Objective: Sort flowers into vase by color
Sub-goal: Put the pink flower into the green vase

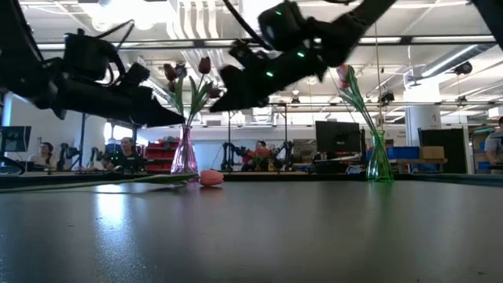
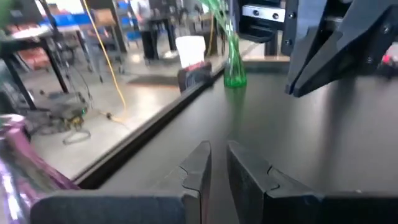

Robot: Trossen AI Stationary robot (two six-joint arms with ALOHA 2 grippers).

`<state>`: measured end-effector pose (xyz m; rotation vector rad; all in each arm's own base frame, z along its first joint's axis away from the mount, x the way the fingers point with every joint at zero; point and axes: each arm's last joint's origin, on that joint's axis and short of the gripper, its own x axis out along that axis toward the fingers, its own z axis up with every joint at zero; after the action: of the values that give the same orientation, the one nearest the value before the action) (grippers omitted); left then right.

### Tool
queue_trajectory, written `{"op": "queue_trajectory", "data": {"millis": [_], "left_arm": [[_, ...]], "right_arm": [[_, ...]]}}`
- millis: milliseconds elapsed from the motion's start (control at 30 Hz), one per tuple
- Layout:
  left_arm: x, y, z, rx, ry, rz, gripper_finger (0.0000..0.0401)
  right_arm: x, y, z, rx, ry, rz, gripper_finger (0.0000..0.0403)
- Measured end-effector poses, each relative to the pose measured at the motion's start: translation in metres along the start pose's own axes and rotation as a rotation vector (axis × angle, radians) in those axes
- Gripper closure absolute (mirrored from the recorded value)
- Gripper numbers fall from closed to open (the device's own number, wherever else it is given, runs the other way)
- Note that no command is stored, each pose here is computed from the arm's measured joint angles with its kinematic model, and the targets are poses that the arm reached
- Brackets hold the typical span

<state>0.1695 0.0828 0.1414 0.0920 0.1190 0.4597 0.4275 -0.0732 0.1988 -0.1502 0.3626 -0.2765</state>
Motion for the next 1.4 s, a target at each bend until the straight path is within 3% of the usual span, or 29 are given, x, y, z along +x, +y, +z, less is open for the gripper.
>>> {"op": "queue_trajectory", "data": {"millis": [333, 667, 1033, 1167, 1400], "left_arm": [[0.033, -0.009, 0.007, -0.013, 0.396, -0.049, 0.0364], [0.031, -0.031, 0.011, -0.054, 0.753, -0.063, 0.0357], [0.021, -0.045, 0.023, 0.014, 0.994, -0.053, 0.0265], [0.022, -0.05, 0.018, -0.021, 1.038, -0.116, 0.023], [0.029, -0.054, 0.002, -0.064, 1.112, -0.094, 0.023]], "right_arm": [[-0.071, -0.017, -0.046, 0.014, -0.017, -0.039, 0.0394], [-0.114, -0.016, -0.079, 0.035, -0.08, -0.051, 0.0394], [-0.123, -0.016, -0.087, 0.076, -0.082, -0.057, 0.0394], [-0.122, -0.017, -0.084, 0.074, -0.093, -0.059, 0.0394], [-0.122, -0.017, -0.083, 0.068, -0.094, -0.06, 0.0394]]}}
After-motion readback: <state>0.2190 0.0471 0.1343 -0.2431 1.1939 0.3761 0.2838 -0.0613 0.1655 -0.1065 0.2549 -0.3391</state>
